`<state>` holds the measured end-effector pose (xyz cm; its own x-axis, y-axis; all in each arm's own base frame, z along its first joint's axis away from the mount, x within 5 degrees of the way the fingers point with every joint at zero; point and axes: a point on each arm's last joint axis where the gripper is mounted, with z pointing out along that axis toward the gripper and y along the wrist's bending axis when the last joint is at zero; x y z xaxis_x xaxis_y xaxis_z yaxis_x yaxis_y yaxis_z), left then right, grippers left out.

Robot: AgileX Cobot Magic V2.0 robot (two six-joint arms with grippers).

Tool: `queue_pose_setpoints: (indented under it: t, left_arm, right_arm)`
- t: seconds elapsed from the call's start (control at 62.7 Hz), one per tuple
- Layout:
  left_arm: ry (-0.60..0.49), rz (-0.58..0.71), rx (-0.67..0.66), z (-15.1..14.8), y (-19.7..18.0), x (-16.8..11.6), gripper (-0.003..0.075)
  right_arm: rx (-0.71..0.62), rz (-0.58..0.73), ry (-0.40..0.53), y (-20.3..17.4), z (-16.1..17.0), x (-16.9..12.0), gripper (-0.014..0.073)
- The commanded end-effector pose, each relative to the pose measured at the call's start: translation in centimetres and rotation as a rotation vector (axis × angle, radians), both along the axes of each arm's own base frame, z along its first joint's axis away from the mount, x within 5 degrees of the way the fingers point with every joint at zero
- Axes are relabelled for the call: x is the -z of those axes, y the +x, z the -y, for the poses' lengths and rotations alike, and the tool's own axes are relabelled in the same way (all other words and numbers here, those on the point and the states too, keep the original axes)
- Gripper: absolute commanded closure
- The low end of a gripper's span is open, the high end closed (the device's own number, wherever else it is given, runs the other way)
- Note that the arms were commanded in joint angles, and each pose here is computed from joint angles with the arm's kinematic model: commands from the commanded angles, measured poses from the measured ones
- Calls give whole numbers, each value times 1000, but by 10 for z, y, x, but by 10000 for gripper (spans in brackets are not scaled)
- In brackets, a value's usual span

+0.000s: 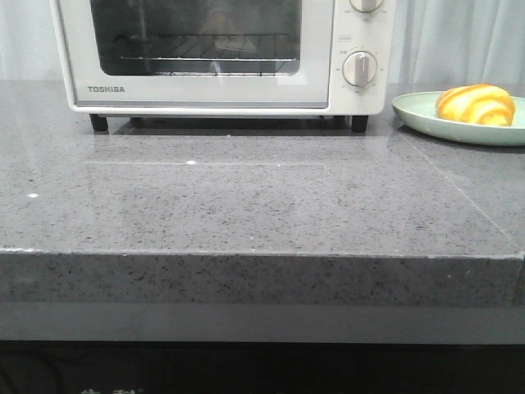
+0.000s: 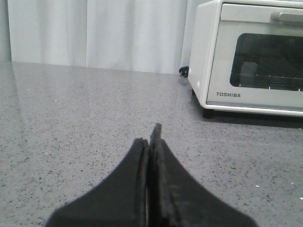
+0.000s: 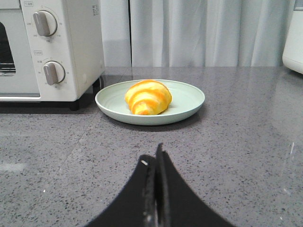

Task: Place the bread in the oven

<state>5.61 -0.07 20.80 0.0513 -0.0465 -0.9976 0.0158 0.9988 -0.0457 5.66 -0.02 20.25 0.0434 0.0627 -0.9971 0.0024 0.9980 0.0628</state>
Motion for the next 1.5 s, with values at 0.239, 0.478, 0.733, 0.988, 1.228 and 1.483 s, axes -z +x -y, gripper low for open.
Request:
queue_pose_setpoints:
  t: [0.239,0.478,0.733,0.988,1.228,1.483]
  left_arm:
    - [-7,76,5,0,-1,0,738]
    - [-7,76,5,0,-1,0,738]
    - [-7,76,5,0,-1,0,738]
    - [-20,185,7,0,-7,-30,738]
    - [-20,227,7,0,-25,-103,738]
    - [-18,60,6,0,-24,-170,738]
  right_arm:
    - [13,101,-14,-2,1,-8,713]
    - [13,104,-14,-2,1,-8,713]
    - [13,114,-14,-2,1,-9,713]
    - [12,148,-9,-7,1,-29,713]
    - [1,113,-12,-21,-1,-82,713]
    - [-4,3,-24,-20,-1,-144,713]
